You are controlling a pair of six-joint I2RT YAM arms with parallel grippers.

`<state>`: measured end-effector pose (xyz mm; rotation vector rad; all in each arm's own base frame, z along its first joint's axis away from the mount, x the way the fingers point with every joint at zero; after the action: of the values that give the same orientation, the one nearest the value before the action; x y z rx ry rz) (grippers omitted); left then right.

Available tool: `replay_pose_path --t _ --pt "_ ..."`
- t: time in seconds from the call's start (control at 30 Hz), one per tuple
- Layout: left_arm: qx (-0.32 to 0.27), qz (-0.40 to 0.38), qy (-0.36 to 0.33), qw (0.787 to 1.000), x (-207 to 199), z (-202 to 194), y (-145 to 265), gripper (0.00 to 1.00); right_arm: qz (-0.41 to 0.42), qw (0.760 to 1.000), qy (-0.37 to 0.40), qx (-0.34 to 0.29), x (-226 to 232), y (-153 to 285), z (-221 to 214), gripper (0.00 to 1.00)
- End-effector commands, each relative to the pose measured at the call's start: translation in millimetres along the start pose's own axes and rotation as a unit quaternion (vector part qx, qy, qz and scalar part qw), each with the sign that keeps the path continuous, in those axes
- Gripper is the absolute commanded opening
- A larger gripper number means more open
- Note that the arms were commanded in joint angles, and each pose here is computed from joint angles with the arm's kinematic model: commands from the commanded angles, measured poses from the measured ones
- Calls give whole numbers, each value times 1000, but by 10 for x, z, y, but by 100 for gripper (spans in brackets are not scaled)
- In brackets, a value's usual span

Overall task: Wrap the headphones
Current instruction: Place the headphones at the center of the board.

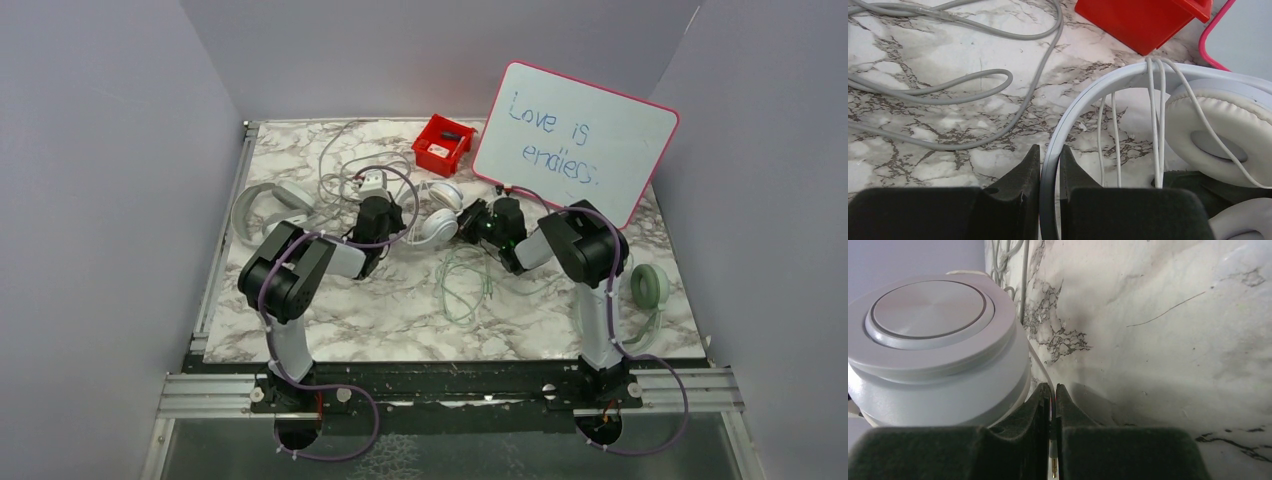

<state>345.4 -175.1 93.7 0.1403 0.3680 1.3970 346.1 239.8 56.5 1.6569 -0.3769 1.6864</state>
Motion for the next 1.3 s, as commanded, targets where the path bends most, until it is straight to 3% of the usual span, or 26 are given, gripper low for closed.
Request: replay_pose_path --t 0.0,0.13,0.47,0.7,1.17,1.27 --pt "-100 31 43 994 -68 369 -177 0 -61 998 -14 11 -265 37 -88 11" --pt "-94 35 30 994 -97 304 -232 0 -109 994 -22 -8 -349 119 -95 11" --pt "-84 41 -2 996 -144 175 -302 0 -179 982 -30 -48 -416 330 -86 35" --pt "-74 40 -12 996 -150 101 -378 0 -227 971 -17 -69 -400 619 -9 43" --pt "-17 62 -41 997 -221 -61 -383 0 -248 943 167 -142 186 1292 368 50" --pt "4 63 -40 997 -218 -69 -335 7 -236 938 199 -159 357 1412 408 51"
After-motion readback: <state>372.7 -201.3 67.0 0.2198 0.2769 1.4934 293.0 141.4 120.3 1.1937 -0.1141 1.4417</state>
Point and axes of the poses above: each gripper's point midway between its finger pads, its own y axis back along the fingers, its own x axis along the line the jaws close on, z = x × y, the point moved 10 cm from there along y, back along the fingers, and after that the axes turned 11 degrees about -y, right-handed, at the moved point
